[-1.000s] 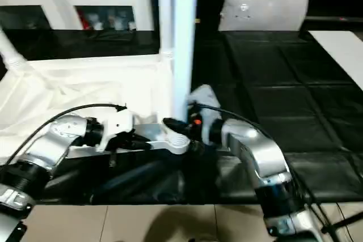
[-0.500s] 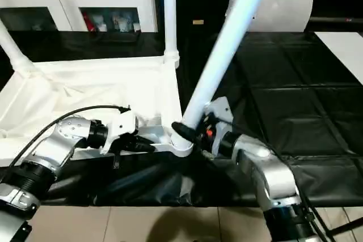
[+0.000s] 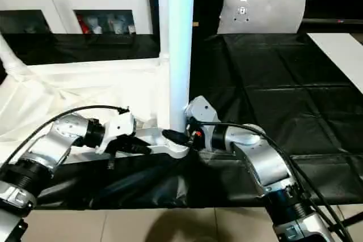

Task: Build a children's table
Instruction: Insert table leg to table base

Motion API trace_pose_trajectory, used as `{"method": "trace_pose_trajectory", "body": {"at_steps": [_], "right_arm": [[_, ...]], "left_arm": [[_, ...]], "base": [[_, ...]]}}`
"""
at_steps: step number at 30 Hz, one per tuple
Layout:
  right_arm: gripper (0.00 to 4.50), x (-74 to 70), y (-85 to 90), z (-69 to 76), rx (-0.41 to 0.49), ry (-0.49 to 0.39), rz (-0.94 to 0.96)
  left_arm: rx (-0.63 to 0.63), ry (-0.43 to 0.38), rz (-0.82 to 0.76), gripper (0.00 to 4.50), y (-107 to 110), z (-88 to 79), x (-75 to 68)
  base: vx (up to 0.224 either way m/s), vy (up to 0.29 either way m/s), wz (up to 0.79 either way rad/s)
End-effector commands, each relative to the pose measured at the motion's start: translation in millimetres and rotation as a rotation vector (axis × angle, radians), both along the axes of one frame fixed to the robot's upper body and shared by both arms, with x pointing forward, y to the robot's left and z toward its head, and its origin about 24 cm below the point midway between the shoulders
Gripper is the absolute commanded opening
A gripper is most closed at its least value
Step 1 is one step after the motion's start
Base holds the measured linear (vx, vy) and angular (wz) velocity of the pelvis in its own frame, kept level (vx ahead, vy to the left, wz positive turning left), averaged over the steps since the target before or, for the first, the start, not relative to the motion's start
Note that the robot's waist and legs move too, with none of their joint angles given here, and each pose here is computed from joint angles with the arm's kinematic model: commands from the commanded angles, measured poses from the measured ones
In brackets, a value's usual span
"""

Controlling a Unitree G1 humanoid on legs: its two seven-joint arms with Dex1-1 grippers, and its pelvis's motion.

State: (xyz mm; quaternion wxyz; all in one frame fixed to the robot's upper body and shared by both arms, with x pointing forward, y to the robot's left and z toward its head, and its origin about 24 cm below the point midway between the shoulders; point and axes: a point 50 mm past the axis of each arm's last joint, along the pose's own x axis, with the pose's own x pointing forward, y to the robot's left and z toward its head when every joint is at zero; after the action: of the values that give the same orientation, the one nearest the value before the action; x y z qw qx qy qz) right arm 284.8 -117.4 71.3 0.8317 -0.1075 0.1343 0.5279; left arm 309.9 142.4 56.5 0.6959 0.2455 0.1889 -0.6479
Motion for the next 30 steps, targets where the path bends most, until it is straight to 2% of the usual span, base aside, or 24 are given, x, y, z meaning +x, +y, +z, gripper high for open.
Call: {"method": "trace_pose_trajectory", "body": {"at_steps": [1,2,8,16,20,21,22,23,24,27,30], "right_arm": [[1.91,-33.7,-6.4,-70.3,-0.143,0.348,0.041],[1.91,-36.6,-4.3,-70.3,-0.131,0.363,0.069],[1.91,-39.9,0.7,-66.2,-0.108,0.377,0.113],[1.91,-40.7,5.0,-65.6,-0.1,0.376,0.118],[1.91,-29.7,6.7,-66.3,-0.081,0.351,0.01],[1.91,-19.7,7.6,-65.9,-0.069,0.325,-0.086],[1.91,-18.7,7.5,-65.8,-0.069,0.322,-0.095],[1.91,-9.9,7.1,-65.3,-0.075,0.292,-0.178],[1.91,-7.5,7.1,-65.1,-0.076,0.285,-0.201],[1.91,-1.1,8.1,-65.3,-0.065,0.273,-0.28],[1.91,8.0,8.4,-65.9,-0.07,0.246,-0.377]], "left_arm": [[0.001,-0.042,-0.048,0.0,-7,14.2,7.5],[-0.005,-0.058,-0.05,0.0,-9,21.3,13.6],[0.026,-0.107,-0.041,0.0,-7,32.2,27.2],[0.032,-0.113,-0.016,0.0,-2,33.3,32.4],[-0.01,-0.074,0.011,0.0,2,28.9,24.9],[-0.028,-0.06,0.086,0.0,9,25.0,19.0],[-0.029,-0.058,0.094,0.0,10,24.6,18.3],[-0.04,-0.046,0.177,0.0,14,19.4,9.0],[-0.043,-0.041,0.201,0.0,15,17.8,5.7],[-0.069,-0.028,0.269,0.0,11,14.7,-6.3],[-0.093,-0.018,0.328,0.0,-3,13.5,-21.3]], "base": [[0.0,0.0,0.0],[0.0,0.0,0.0],[0.0,0.0,0.0],[0.0,0.0,0.0],[0.0,0.0,0.0],[0.0,0.0,0.0],[0.0,0.0,0.0],[0.0,0.0,0.0],[0.0,0.0,0.0],[0.0,0.0,0.0],[0.0,0.0,0.0]]}}
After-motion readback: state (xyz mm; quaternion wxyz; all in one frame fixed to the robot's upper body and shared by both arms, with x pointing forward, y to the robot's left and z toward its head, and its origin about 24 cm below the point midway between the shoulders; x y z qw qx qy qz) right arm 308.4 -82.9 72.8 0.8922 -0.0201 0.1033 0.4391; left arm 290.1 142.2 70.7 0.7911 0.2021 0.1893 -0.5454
